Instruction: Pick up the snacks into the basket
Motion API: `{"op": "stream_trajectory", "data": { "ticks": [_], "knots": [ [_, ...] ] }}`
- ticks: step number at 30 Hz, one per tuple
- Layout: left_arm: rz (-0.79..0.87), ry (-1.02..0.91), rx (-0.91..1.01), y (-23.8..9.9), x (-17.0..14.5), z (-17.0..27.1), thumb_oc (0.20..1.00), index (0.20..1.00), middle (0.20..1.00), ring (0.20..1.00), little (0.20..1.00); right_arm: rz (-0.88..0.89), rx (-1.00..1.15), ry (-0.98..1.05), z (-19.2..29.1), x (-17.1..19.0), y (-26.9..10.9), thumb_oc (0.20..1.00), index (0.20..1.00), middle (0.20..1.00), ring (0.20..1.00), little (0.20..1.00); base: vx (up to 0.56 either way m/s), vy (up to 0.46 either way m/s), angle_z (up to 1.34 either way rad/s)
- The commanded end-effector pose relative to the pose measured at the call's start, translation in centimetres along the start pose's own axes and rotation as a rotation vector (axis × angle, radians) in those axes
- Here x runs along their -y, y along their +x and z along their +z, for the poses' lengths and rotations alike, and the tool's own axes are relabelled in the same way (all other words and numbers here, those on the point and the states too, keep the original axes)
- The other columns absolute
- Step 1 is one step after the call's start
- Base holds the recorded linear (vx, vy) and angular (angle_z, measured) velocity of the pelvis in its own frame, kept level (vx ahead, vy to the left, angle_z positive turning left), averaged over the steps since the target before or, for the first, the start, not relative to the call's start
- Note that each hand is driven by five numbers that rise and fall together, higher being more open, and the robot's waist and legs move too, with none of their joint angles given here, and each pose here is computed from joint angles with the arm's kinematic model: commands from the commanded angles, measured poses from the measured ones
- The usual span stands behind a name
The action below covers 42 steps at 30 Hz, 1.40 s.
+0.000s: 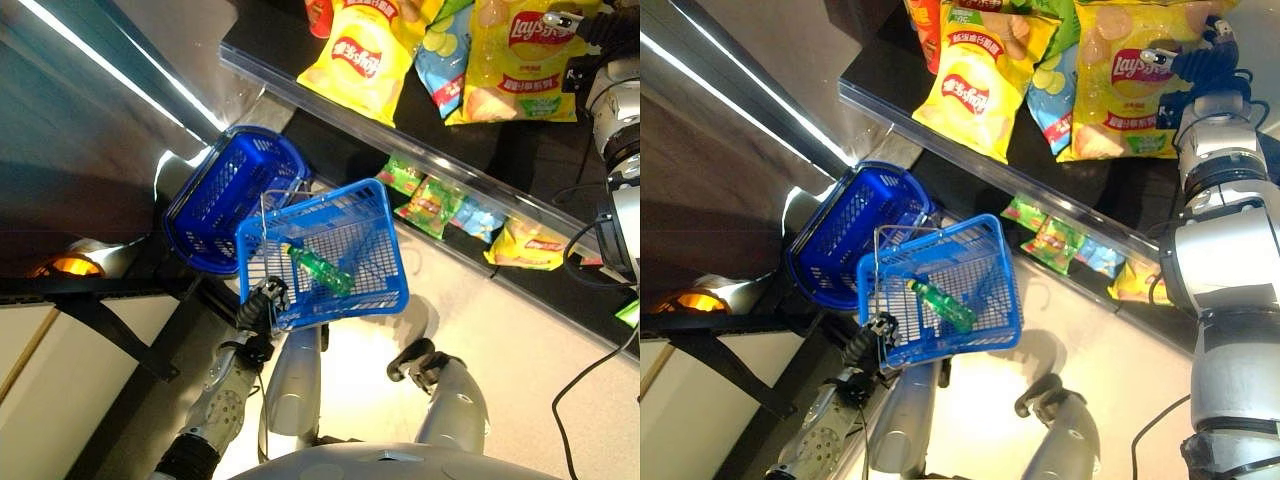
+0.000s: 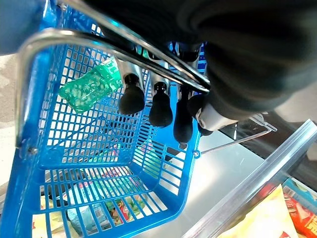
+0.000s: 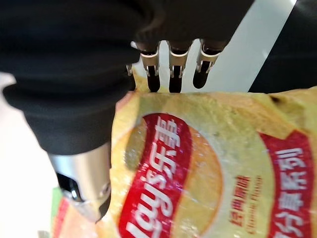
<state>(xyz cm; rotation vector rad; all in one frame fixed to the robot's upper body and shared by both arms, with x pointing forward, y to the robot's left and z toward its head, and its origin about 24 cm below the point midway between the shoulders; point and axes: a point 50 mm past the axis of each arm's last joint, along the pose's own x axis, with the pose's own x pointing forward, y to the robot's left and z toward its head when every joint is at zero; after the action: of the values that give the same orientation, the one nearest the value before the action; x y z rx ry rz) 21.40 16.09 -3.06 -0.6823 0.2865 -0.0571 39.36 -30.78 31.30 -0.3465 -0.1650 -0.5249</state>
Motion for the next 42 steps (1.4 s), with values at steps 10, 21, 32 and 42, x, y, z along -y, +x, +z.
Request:
{"op": "stream_trajectory", "data": {
  "ticks": [10, 21, 32, 42],
  "knots": [
    [-0.117, 0.043, 0.206, 0.2, 1.5, 5.5, 0.200, 0.200, 0.200, 0.200, 0.200, 0.025, -0.017, -0.480, 1.1, 1.7, 0.2, 0.376, 0.376, 0.376, 0.376, 0.376, 0.00, -0.004, 0.01],
    [-0.146, 0.064, 0.217, 0.5, 1.9, 6.2, 0.200, 0.200, 0.200, 0.200, 0.200, 0.011, -0.005, -0.549, 1.0, 1.4, 0.2, 0.200, 0.200, 0.200, 0.200, 0.200, 0.00, 0.003, 0.00],
    [-0.139, 0.080, 0.250, 0.9, 2.0, 6.9, 0.200, 0.200, 0.200, 0.200, 0.200, -0.004, 0.115, -0.396, 3.4, -1.1, 0.0, 0.200, 0.200, 0.200, 0.200, 0.200, 0.00, 0.028, -0.01],
    [-0.064, 0.026, 0.323, 1.3, 1.5, 7.8, 0.200, 0.200, 0.200, 0.200, 0.200, 0.190, 0.305, -0.110, 5.1, -10.8, -2.9, 0.200, 0.200, 0.200, 0.200, 0.200, -0.01, 0.067, -0.20]
  ]
}}
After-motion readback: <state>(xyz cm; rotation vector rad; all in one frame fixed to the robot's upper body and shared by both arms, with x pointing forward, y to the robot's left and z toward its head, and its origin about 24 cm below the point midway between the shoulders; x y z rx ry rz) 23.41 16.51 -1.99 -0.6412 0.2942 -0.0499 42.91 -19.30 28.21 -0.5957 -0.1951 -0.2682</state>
